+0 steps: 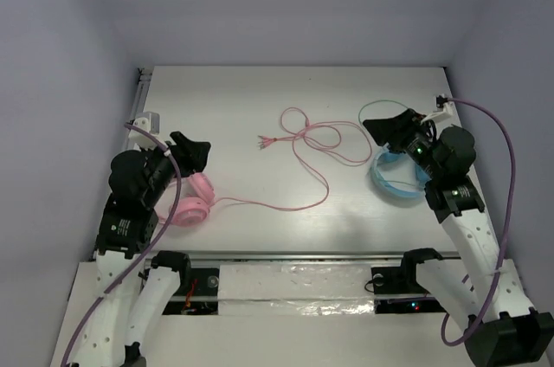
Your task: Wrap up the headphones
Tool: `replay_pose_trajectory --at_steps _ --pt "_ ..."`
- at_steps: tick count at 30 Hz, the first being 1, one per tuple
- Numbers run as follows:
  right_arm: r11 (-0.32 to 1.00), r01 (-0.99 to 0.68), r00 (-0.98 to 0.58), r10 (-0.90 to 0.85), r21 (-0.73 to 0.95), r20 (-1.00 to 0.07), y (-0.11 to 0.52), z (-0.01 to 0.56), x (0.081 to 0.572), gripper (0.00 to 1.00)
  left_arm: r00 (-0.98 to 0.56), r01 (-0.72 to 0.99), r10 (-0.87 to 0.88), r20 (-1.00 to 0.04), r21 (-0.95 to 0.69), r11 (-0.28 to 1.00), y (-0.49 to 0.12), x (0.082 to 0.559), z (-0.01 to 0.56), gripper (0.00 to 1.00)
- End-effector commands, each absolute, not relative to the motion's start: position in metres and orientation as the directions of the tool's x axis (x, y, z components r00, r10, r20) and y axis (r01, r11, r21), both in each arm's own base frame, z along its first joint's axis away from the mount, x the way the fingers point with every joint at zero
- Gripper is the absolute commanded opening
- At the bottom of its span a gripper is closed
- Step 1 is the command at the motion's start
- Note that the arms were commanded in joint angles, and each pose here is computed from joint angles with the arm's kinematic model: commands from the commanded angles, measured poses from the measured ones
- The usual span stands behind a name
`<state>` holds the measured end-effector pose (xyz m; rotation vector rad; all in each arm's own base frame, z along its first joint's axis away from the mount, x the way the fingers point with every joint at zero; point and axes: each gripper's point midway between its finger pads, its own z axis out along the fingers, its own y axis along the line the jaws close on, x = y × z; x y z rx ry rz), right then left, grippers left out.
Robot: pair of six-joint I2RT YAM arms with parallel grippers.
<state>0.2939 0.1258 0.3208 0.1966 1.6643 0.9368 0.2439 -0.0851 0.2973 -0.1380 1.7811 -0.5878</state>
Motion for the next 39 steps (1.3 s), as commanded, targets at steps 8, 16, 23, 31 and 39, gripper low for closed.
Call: replay_pose_trajectory --at_steps 8,16,23,31,39 --pt "0.648 -0.429 -0.279 0.567 0.629 -0.775 0.144 0.336 0.285 0.00 -0.569 -0.177 -0.345 -0.746 -0.298 0.938 -0.037 0.226 0.244 0.34" --pt "0.667 -0.414 -0.269 0.561 0.620 -0.783 0.143 0.326 0.284 0.00 -0.589 -0.414 -0.356 -0.725 -0.107 0.904 0.008 0.224 0.206 0.18" --pt "0.698 -0.368 -0.244 0.565 0.614 -0.788 0.133 0.320 0.284 0.09 -0.691 -0.461 -0.365 -0.625 -0.008 0.887 0.019 0.239 0.162 0.38" --pt "0.711 -0.356 -0.229 0.563 0.607 -0.794 0.129 0.320 0.284 0.28 -0.733 -0.587 -0.451 -0.509 0.137 0.798 0.067 0.253 0.123 0.42" --pt "0.702 -0.365 -0.238 0.565 0.612 -0.790 0.131 0.319 0.282 0.41 -0.779 -0.607 -0.512 -0.360 0.235 0.759 0.094 0.265 0.071 0.62"
